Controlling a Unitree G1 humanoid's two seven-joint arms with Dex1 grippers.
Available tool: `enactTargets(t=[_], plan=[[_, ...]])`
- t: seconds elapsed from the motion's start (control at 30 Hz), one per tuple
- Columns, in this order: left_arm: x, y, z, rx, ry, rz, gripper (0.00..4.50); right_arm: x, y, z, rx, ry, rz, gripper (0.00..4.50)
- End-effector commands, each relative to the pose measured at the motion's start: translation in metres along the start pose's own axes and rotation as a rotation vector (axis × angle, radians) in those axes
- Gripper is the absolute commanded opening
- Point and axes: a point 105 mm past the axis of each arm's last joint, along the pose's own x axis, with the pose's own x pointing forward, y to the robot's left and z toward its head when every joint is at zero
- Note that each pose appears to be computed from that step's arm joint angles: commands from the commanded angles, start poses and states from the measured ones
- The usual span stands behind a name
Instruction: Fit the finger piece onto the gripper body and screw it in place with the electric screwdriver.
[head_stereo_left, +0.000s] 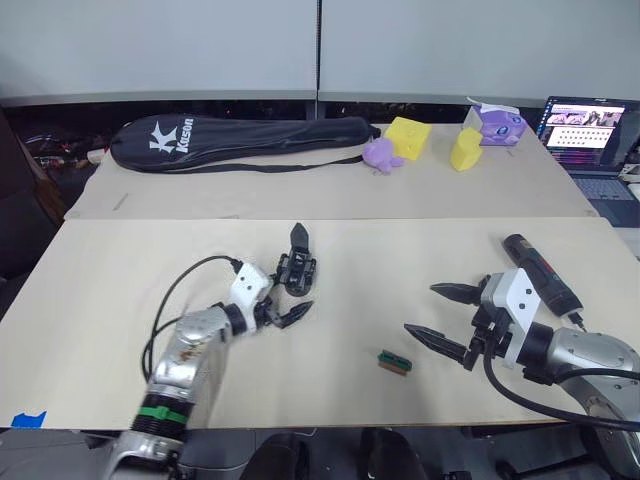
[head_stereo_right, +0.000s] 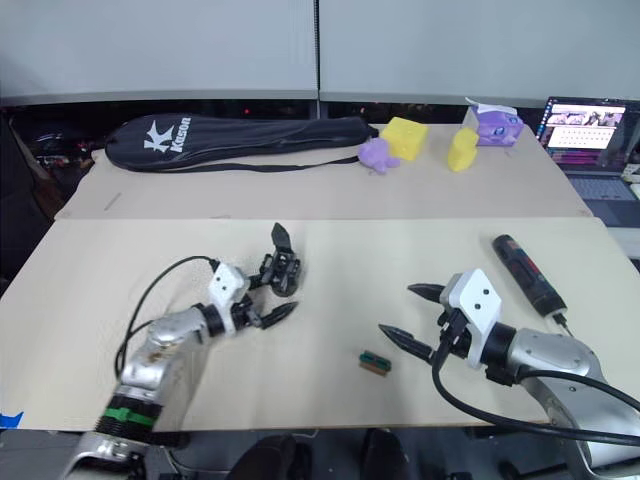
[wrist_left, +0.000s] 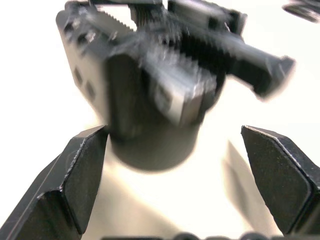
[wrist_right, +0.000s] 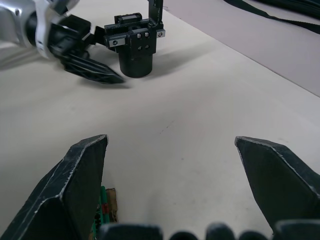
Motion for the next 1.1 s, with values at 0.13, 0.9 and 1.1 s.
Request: enactTargets(t=[0.13,0.9,1.1], plan=[[0.008,0.01,0.011,0.066,-0.007,-0.163,4.45,0.002,-0.003,0.014,-0.055,-0.041,0.003,4.5],[0.042,-0.004,0.03,0.105,-0.118,-0.278,2.3,-0.01,0.003,0.012,-0.053,-0.021,-0.033,4.5],[0.067,-0.033,0.059,0.104,-0.224,-0.214,2.3,-0.029,0.004,0.017,-0.038,-0.032,-0.103,4.5]])
